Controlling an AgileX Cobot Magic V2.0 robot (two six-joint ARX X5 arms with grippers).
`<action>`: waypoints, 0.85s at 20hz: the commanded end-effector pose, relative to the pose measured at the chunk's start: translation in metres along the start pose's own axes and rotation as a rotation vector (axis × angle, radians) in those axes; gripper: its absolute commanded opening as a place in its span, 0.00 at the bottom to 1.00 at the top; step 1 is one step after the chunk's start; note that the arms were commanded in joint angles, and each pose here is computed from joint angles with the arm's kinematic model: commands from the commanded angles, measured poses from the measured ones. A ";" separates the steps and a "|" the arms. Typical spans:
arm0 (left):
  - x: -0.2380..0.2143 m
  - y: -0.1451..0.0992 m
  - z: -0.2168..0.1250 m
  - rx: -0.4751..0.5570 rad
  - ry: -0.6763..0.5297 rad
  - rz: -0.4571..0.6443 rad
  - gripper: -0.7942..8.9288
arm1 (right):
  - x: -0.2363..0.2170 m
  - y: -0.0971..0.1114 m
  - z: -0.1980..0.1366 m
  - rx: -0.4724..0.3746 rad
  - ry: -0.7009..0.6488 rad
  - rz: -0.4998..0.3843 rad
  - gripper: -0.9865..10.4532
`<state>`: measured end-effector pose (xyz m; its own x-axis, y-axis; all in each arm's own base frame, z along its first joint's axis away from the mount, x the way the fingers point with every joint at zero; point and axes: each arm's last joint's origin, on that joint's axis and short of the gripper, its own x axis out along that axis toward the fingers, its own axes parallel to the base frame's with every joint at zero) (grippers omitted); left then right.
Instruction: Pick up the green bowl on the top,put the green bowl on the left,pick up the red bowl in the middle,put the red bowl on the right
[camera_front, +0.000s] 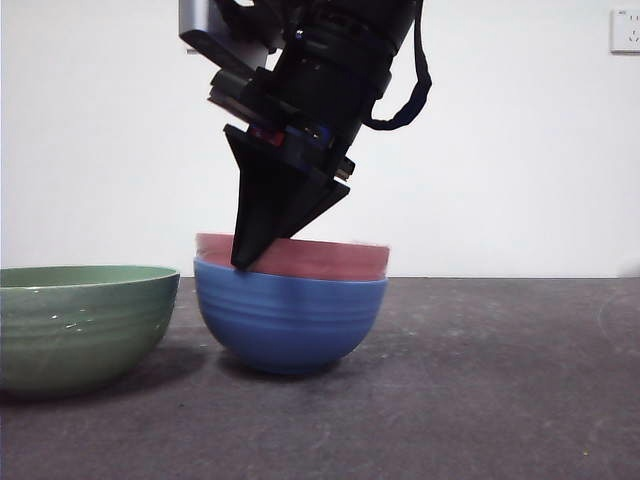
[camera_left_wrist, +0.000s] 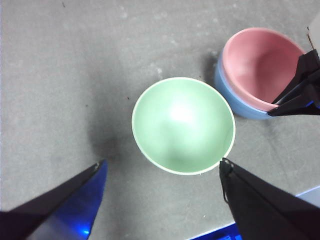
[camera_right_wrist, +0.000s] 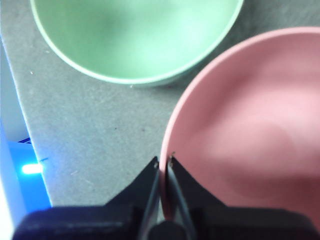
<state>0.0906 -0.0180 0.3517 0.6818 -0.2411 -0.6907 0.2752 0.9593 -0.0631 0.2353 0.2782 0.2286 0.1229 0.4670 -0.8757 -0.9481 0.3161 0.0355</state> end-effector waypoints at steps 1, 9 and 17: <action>0.001 0.000 0.000 0.010 -0.008 0.004 0.47 | 0.003 0.004 -0.003 0.001 0.024 0.025 0.08; 0.002 0.001 0.002 0.012 -0.019 0.004 0.47 | -0.028 0.007 0.001 -0.015 -0.031 -0.078 0.08; 0.002 0.001 0.003 0.013 -0.030 0.004 0.47 | -0.064 0.007 -0.002 0.043 -0.025 -0.364 0.08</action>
<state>0.0930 -0.0183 0.3532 0.6964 -0.2428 -0.6754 0.2760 0.9593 -0.0602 0.2220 0.2521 0.2808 0.4333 0.3473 -0.8317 -0.8490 0.4670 -0.2473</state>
